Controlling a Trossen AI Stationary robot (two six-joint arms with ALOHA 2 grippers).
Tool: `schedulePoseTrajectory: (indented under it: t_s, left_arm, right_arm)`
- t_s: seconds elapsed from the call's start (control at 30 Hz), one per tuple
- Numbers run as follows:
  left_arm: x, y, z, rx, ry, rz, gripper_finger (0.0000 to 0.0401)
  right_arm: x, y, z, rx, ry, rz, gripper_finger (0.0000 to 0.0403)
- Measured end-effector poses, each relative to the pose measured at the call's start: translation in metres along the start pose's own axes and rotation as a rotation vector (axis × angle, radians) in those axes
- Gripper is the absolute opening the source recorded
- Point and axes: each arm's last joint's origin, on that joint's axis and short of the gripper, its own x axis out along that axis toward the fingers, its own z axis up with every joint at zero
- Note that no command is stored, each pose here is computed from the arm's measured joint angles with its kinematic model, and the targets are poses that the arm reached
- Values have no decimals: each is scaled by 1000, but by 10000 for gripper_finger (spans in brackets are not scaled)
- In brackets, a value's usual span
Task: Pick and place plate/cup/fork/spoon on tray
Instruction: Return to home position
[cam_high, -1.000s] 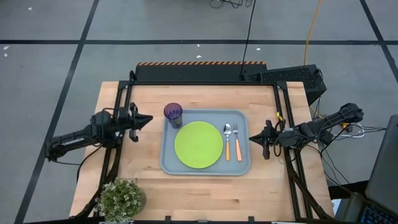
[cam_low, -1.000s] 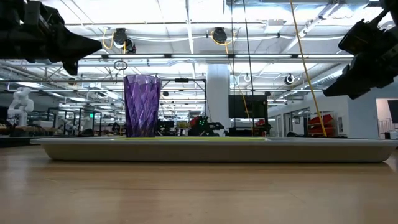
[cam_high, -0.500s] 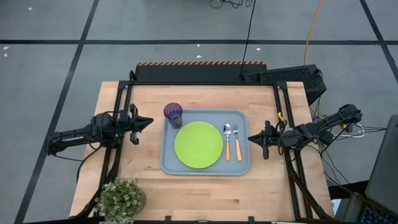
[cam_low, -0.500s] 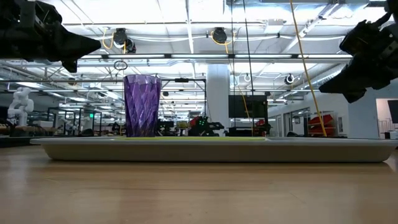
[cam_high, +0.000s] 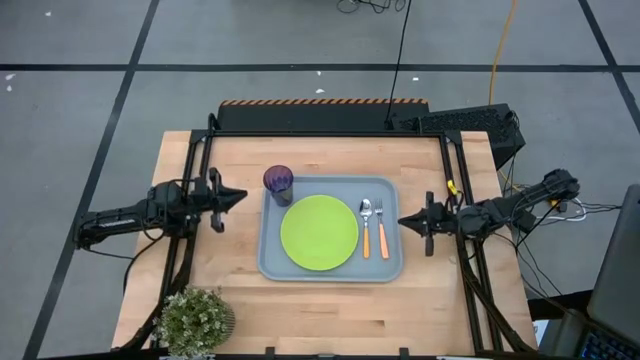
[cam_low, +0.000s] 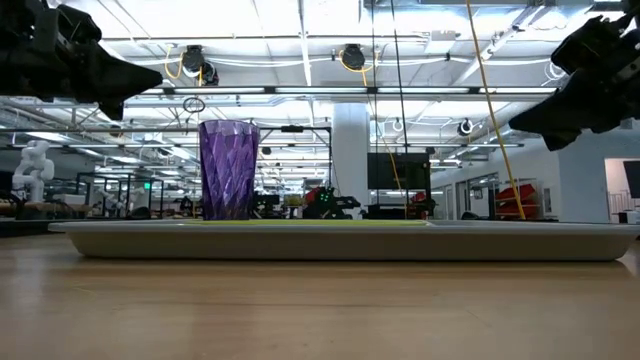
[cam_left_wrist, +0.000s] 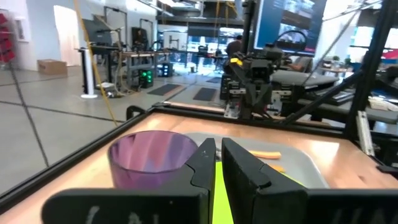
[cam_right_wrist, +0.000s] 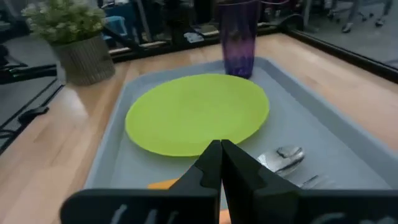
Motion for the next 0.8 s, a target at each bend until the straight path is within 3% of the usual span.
schedulePoseTrajectory:
  t_s: [0.1,0.3,0.8]
  left_arm:
    - [0,-1,0,3,-1,-18,30]
    - [0,-1,0,4,-3,-33,30]
    - [0,-1,-2,18,22,-34,30]
  right_arm:
    - [-1,2,4,-6,-27,69,0]
    - [-3,10,21,-18,-156,312,0]
    - [3,-2,19,-46,-204,289,0]
